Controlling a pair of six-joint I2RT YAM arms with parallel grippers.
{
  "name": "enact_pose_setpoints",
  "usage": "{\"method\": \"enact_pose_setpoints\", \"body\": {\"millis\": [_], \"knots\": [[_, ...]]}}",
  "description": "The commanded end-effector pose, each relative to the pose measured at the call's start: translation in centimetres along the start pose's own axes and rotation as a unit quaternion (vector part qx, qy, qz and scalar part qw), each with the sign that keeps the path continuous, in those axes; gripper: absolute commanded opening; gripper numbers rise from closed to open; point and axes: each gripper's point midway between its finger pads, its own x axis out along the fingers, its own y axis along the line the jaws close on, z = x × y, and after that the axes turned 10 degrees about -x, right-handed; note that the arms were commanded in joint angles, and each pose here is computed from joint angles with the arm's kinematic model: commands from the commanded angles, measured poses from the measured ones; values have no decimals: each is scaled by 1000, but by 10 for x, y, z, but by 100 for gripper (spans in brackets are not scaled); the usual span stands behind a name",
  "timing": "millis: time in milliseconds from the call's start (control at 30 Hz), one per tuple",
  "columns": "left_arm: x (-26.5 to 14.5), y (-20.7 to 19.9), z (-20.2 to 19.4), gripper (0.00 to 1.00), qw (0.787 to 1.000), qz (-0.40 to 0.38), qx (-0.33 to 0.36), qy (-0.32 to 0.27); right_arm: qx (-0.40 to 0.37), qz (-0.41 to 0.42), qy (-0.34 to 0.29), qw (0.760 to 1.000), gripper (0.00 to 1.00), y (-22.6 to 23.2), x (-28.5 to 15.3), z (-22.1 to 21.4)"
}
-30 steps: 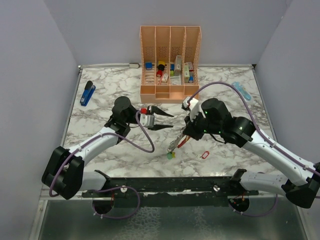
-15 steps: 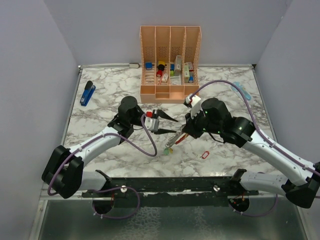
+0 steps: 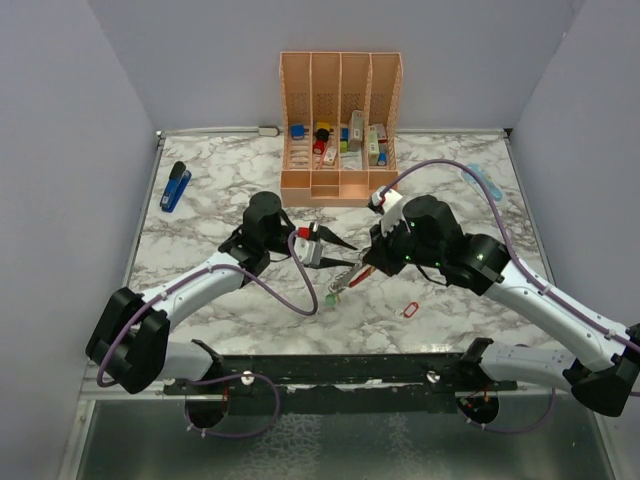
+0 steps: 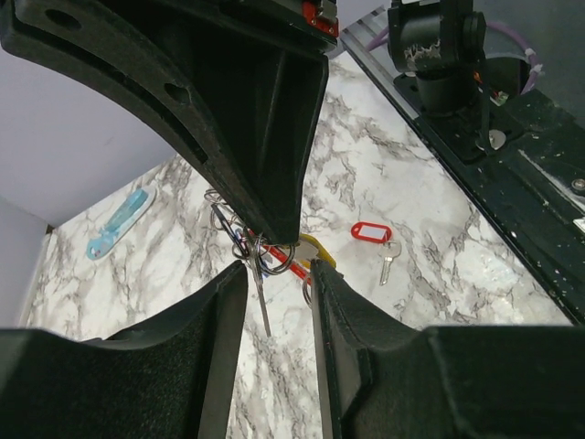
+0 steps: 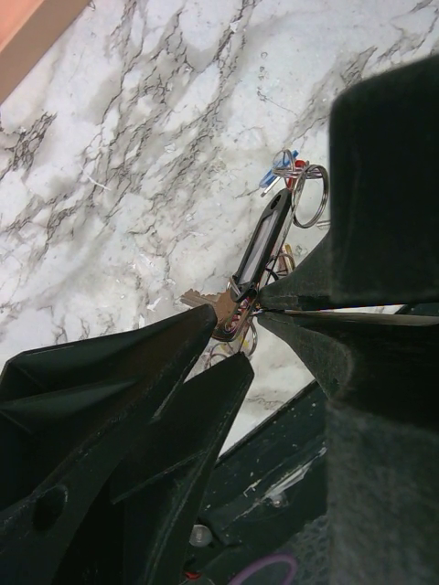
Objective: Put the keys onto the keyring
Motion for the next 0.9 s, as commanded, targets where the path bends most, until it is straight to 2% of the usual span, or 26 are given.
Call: {"method": "enact_pose_setpoints", "body": {"millis": [0, 100, 567, 667, 867], "knots": [[2, 4, 8, 33, 1000, -6, 21, -2, 2, -5, -35, 999, 1, 0, -1, 15], [3, 3, 8, 23, 1000, -8, 20, -2, 3, -2, -37, 999, 1, 1, -1, 17], [6, 8, 7, 23, 1000, -7, 24, 0, 5, 1, -44, 999, 1, 2, -1, 19], [7, 9, 6, 17, 1000, -5, 26, 3, 6, -1, -43, 999, 1, 1, -2, 17], [5, 12, 4, 13, 999, 6, 28, 13, 9, 2, -43, 999, 1, 3, -2, 16]]}}
